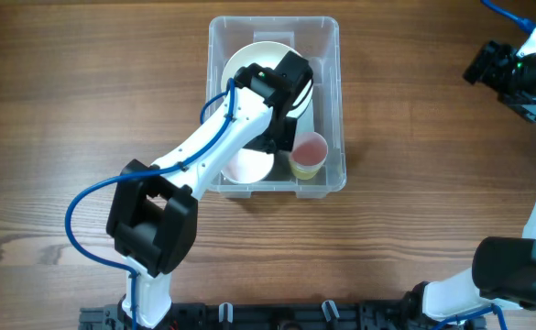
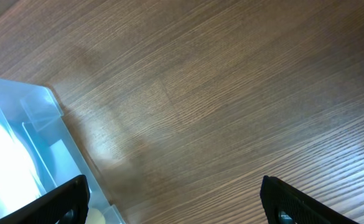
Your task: Pack container
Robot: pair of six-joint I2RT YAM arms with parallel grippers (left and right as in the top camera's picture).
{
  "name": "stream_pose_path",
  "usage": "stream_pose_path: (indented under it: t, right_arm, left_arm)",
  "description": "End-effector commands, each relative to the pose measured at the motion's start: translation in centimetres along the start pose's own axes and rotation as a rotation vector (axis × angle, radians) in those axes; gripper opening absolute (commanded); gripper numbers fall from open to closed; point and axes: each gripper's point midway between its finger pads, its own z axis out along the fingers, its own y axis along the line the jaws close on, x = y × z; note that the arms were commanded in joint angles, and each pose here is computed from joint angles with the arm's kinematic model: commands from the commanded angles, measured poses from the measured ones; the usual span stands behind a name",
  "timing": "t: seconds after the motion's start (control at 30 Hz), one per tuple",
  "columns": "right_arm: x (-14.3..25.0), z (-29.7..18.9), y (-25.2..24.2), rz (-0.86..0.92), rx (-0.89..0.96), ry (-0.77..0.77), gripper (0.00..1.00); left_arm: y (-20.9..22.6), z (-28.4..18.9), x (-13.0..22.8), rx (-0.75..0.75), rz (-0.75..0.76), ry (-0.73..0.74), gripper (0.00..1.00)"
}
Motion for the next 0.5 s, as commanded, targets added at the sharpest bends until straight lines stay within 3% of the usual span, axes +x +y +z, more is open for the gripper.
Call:
stream_pose_path:
  t: [0.0,0.03,0.1,0.13,0.2,0.33,0.47]
  right_arm:
    - [0.2,0.4,0.4,-0.010,-0.017,0.018,0.88]
    - [0.1,0.4,1.1,-0.041,-0.048,0.015,0.88]
    - [0.0,0.4,3.2,-0.119,-0.082,-0.009,0.90]
    - [-0.1,0.4,4.4,-0.169,-0.088,-0.031,0.92]
    - [-0.5,0.2,8.4,-0.289,-0.122,-0.111,0.94]
    - [-1.3,-0.6,14.8,-0.439,-0.226,-0.244,1.00]
    - [-2.1,-2.0,16.5,-0.538,-0.279,-0.327,0.99]
  left_arm:
    - [2.7,-4.5,-1.2,-0.081,-0.022,-0.148,0.10]
    - [4.2,-6.8,-1.9,-0.102,-0.053,-0.220,0.25]
    - [8.5,-11.5,-3.5,-0.112,-0.164,-0.375,0.42]
    - [10.8,-13.4,-4.2,-0.103,-0.230,-0.439,0.64]
    - [17.5,-16.8,-5.5,-0.111,-0.407,-0.570,1.00]
    - [26.5,-17.1,-4.7,-0.106,-0.627,-0.583,1.00]
    - [29.7,-17.2,-3.8,-0.109,-0.698,-0.584,1.00]
